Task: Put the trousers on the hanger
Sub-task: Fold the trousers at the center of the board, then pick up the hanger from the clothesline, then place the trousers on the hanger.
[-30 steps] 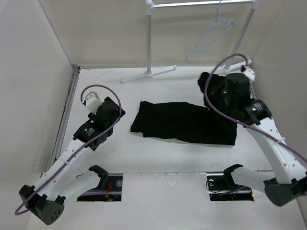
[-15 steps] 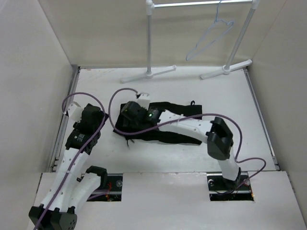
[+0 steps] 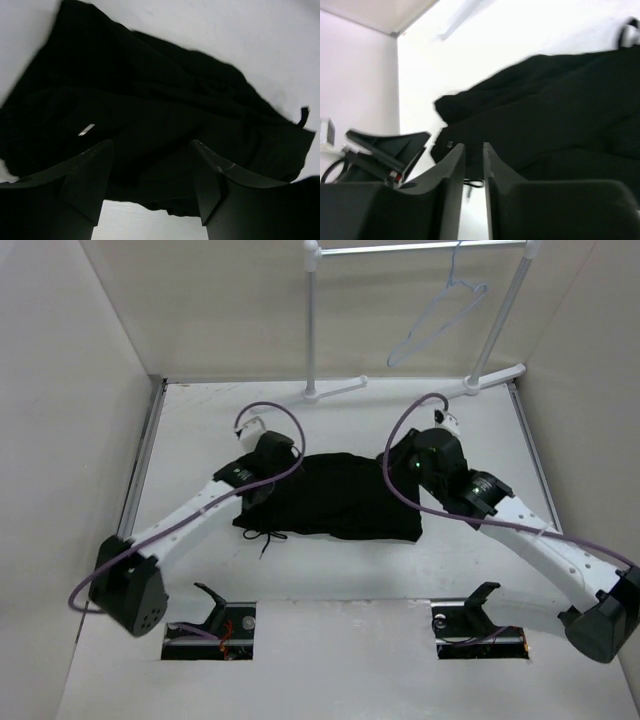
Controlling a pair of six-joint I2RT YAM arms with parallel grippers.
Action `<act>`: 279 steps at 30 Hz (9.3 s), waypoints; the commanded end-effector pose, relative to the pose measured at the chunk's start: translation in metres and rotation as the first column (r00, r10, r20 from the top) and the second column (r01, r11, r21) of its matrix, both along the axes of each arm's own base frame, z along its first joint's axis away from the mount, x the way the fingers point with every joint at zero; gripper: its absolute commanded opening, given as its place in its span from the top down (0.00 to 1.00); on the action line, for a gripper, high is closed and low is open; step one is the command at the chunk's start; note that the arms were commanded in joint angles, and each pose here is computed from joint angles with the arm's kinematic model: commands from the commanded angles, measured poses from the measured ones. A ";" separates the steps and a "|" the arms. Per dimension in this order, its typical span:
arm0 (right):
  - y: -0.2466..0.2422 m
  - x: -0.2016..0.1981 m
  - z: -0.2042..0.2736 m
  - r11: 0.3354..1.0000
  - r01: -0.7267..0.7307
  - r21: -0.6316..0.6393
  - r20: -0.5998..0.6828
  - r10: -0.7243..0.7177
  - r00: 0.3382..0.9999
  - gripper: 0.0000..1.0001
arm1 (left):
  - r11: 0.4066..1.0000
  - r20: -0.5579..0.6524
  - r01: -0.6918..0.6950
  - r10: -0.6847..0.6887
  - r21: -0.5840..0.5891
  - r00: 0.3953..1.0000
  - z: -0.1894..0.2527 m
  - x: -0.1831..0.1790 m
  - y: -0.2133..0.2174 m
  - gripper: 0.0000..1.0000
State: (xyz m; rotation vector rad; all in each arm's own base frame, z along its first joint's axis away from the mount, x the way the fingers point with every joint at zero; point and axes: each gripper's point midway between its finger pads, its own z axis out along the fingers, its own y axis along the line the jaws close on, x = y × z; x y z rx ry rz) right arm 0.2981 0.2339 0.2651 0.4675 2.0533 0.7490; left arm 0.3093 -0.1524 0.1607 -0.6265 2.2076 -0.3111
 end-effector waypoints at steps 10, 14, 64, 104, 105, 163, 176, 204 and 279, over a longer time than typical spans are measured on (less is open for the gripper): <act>-0.084 -0.071 -0.149 0.969 -0.054 -0.240 -0.300 -0.021 0.954 0.46 | 0.894 -0.041 0.381 -0.383 0.237 0.923 -0.013 0.076 -0.090 0.37; -0.097 -0.071 -0.157 0.968 -0.006 -0.253 -0.294 -0.071 0.953 0.36 | 0.819 -0.015 0.520 -0.533 0.243 0.846 0.000 0.090 -0.145 0.34; -0.096 -0.036 -0.187 0.974 -0.050 -0.220 -0.317 -0.023 0.948 0.68 | 0.556 -0.095 0.831 -0.827 -0.002 0.553 -0.066 0.059 -0.315 0.90; -0.051 0.001 -0.151 0.998 0.001 0.067 -0.258 0.016 0.966 0.84 | 0.847 0.086 0.523 -0.517 -0.094 0.852 -0.002 0.034 -0.198 0.39; -0.057 -0.003 -0.167 0.998 0.042 0.051 -0.293 -0.026 0.956 0.86 | 0.859 0.064 0.501 -0.497 -0.108 0.866 -0.018 0.027 -0.189 0.40; -0.061 0.126 0.104 0.999 -0.054 0.007 0.205 0.051 0.977 0.84 | 0.993 0.055 0.095 -0.091 -0.076 0.994 -0.011 -0.024 0.035 0.52; -0.100 0.244 0.144 0.999 0.008 0.039 0.278 -0.019 0.960 0.28 | 0.984 0.038 0.162 -0.159 -0.077 0.986 -0.013 -0.030 0.015 0.59; -0.083 0.205 0.189 0.989 -0.138 -0.054 0.464 0.147 0.873 0.89 | 0.969 0.144 0.218 -0.200 -0.118 0.969 0.039 -0.005 -0.015 0.43; -0.089 -0.088 -0.017 0.960 -0.226 -0.164 0.039 0.235 0.971 0.69 | 0.833 0.406 0.518 -0.412 -0.194 0.816 0.103 0.010 -0.298 1.00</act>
